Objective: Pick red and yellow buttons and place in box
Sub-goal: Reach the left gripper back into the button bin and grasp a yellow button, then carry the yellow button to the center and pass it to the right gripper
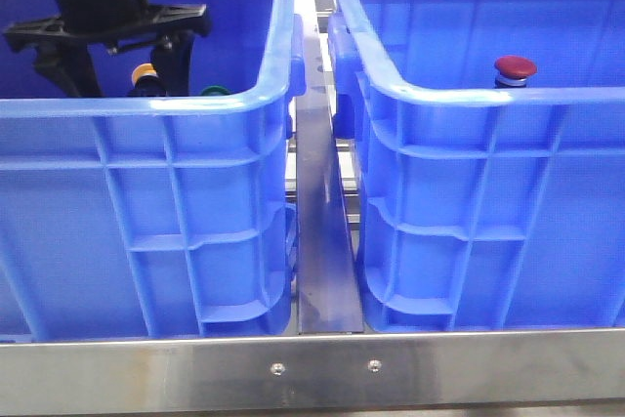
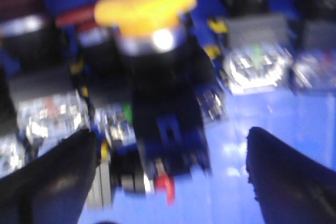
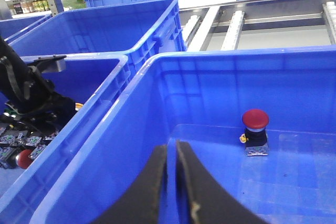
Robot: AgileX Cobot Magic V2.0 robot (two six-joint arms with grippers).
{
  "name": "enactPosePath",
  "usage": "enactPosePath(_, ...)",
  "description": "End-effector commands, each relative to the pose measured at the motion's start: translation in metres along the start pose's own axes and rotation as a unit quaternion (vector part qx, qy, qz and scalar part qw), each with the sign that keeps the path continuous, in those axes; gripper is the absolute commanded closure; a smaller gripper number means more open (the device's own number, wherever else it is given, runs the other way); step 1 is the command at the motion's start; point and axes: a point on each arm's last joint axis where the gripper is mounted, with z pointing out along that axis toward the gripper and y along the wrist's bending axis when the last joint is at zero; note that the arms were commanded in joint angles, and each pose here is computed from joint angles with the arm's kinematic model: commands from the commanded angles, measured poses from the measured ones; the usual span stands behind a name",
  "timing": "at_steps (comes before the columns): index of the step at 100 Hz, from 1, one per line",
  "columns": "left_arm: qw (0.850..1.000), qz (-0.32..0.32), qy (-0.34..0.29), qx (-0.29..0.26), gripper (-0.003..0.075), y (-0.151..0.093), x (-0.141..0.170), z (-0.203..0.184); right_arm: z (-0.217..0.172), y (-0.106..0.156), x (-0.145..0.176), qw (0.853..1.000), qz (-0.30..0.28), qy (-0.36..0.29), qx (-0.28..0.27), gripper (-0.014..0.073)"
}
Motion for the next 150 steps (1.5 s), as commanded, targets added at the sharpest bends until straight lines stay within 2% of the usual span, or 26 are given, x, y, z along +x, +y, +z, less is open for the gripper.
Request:
enactPosePath(1, 0.998, -0.004, -0.066, 0.023, 0.0177, -0.003, -0.011, -0.03, -0.001, -0.001, -0.01, 1.0, 0.001, -0.021, 0.011, 0.0527)
enactPosePath(9, 0.997, -0.005, -0.076, 0.027, 0.0187, -0.003, -0.013, -0.03, -0.001, -0.001, -0.01, 1.0, 0.001, -0.021, 0.011, 0.0527)
enactPosePath(16, 0.996, -0.005, -0.079, 0.028, 0.0242, -0.003, -0.013, -0.031, -0.001, -0.001, -0.01, 1.0, 0.001, -0.021, 0.011, 0.0527)
enactPosePath(35, 0.996, -0.004, -0.079, 0.028, 0.0528, -0.003, -0.013, -0.031, -0.001, -0.001, -0.01, 1.0, 0.001, -0.021, 0.011, 0.0527)
enactPosePath(42, 0.996, -0.004, -0.079, 0.028, 0.0612, -0.003, -0.013, -0.031, -0.001, -0.001, -0.01, 1.0, 0.001, -0.021, 0.011, 0.0527)
enactPosePath(49, 0.996, -0.004, -0.079, 0.028, 0.0675, -0.003, -0.013, -0.031, -0.001, -0.001, -0.01, 1.0, 0.001, -0.021, 0.011, 0.0527)
enactPosePath(61, 0.996, -0.003, -0.084, 0.028, 0.074, -0.003, -0.013, -0.037, -0.001, -0.001, -0.01, 1.0, 0.001, -0.022, 0.012, 0.0527)
enactPosePath(82, 0.993, 0.013, -0.117, 0.022, 0.0741, -0.005, -0.009, -0.066, -0.001, -0.001, -0.01, 1.0, 0.001, -0.022, 0.012, 0.0527)
enactPosePath(115, 0.98, 0.061, -0.184, 0.054, 0.0741, -0.034, 0.016, -0.131, -0.001, -0.001, -0.01, 1.0, 0.001, -0.022, 0.012, 0.0527)
enactPosePath(150, 0.97, 0.122, -0.192, 0.089, 0.0741, -0.061, 0.057, -0.158, -0.001, -0.001, -0.01, 1.0, 0.001, -0.021, 0.011, 0.0527)
